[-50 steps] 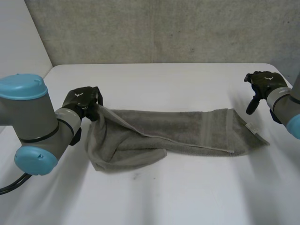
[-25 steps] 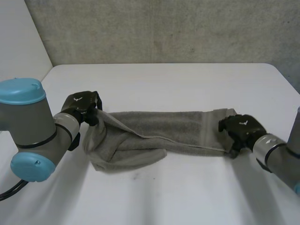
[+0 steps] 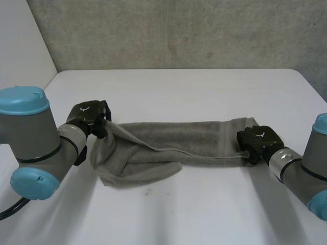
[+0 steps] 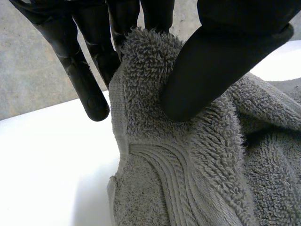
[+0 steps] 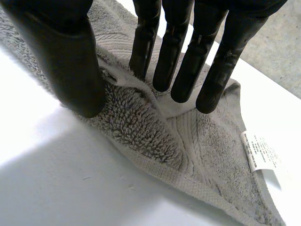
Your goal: Fold the towel.
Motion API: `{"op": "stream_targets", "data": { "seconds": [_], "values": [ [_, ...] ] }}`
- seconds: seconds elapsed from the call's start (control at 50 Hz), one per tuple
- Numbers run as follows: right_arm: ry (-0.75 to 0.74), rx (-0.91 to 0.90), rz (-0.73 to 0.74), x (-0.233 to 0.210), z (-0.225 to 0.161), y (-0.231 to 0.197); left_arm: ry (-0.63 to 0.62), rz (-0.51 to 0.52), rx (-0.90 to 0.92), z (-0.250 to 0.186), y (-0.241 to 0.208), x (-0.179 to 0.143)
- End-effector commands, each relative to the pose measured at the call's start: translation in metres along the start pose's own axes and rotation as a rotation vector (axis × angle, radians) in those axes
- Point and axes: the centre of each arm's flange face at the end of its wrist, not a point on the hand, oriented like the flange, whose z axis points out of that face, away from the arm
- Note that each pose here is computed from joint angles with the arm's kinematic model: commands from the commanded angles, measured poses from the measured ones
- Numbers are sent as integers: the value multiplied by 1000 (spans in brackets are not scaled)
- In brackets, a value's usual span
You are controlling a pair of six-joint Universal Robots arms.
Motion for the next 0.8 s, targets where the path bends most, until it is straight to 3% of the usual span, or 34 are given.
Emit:
{"op": "stream_targets", "data": {
  "seconds": [0.02, 0.8],
  "values": [
    [5, 10, -1, 2, 2, -3, 0, 0, 0, 0, 0, 0],
    [23, 54, -14, 10, 6, -19, 0, 3, 1, 1, 1, 0]
  ]
}}
